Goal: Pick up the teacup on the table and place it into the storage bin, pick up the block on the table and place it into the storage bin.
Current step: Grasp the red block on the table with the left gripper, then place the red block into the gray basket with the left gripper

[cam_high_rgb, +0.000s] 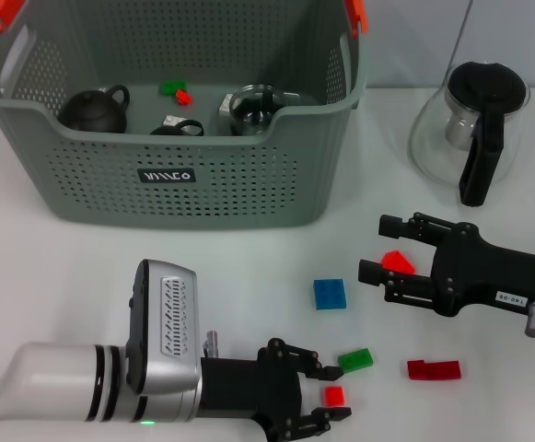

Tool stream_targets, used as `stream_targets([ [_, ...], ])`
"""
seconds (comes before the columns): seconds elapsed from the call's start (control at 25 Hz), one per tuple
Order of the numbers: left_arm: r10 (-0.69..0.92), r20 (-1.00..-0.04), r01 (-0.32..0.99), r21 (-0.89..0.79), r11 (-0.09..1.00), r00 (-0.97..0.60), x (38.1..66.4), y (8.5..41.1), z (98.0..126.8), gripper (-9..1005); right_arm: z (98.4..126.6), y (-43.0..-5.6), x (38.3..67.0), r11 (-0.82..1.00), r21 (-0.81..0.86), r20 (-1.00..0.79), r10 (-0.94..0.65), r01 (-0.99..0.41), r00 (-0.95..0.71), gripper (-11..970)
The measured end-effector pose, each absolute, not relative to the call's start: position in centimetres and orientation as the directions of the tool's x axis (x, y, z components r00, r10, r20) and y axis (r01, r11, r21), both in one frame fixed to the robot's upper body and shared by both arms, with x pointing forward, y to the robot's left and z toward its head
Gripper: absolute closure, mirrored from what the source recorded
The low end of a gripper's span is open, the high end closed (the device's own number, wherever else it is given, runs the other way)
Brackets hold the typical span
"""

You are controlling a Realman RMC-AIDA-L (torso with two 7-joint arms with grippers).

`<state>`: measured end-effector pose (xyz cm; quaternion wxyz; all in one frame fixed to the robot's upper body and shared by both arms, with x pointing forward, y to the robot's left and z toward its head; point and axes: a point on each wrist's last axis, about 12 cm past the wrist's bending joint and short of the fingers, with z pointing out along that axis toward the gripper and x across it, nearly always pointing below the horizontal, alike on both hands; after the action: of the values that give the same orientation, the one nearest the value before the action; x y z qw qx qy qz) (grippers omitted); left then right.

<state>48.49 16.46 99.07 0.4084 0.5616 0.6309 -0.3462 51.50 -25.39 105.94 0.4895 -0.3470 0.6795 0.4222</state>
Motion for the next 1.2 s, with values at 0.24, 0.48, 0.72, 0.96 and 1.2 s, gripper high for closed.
stream_targets([
  [0.24,0.428,-0.903,0.991,0.021,0.132,-0.037,48.5,16.5,99.1,589,105.9,-25.4,51.5,0.403,0.234,-0.958,-0.058,-0.885,-0.280,154],
  [0.48,0.444,-0.895,0.990,0.027,0.141,-0.039,48.7,16.5,98.9,634,105.9,-25.4,51.5,0.403,0.234,-0.958,-0.057,-0.885,-0.280,156],
  [0.72,0.437,-0.898,0.990,0.017,0.139,-0.046,48.8,16.4,99.1,754,106.0,-25.4,51.6,0.404,0.232,-0.959,-0.056,-0.885,-0.277,157],
  [0.96,0.366,-0.926,0.989,-0.042,0.141,-0.091,49.1,17.2,100.4,802,106.0,-25.4,51.6,0.404,0.232,-0.959,-0.056,-0.885,-0.277,158],
  [1.2,0.214,-0.969,0.981,-0.086,0.174,-0.123,50.1,20.7,104.4,805,106.0,-25.4,51.6,0.404,0.232,-0.959,-0.056,-0.885,-0.277,159],
])
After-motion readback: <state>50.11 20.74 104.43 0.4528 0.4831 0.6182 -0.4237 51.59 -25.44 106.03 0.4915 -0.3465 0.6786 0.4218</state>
